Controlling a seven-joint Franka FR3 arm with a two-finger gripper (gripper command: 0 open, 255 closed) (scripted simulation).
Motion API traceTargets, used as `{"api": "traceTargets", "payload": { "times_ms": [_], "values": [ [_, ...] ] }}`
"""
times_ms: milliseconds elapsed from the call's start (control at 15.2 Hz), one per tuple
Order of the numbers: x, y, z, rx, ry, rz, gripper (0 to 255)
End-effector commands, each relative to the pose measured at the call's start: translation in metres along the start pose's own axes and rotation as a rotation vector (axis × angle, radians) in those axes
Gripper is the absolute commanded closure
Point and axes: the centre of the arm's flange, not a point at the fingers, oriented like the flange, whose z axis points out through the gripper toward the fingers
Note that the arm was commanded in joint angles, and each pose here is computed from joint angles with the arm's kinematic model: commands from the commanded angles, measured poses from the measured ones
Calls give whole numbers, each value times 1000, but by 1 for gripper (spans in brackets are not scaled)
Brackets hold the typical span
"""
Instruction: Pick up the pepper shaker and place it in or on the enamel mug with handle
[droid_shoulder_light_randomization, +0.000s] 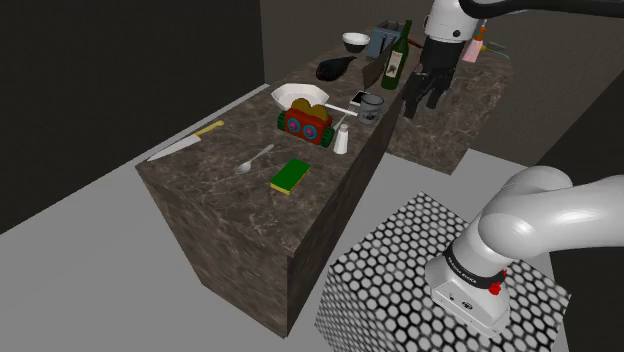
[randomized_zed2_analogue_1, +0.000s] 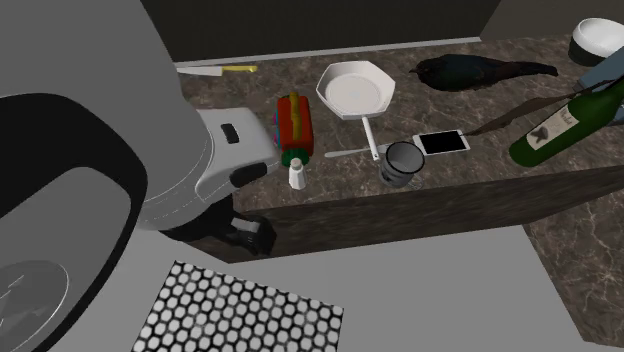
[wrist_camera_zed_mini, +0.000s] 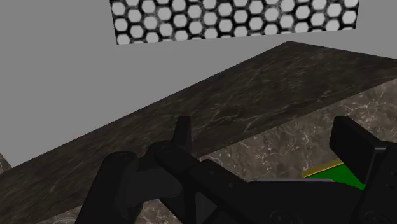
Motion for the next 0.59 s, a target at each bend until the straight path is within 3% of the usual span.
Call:
{"api": "traceTargets", "payload": {
  "times_ms": [0,528],
  "values": [
    [0,0,0,0,0,0,0],
    [79,9,60,12,50,-15,0]
  ]
}}
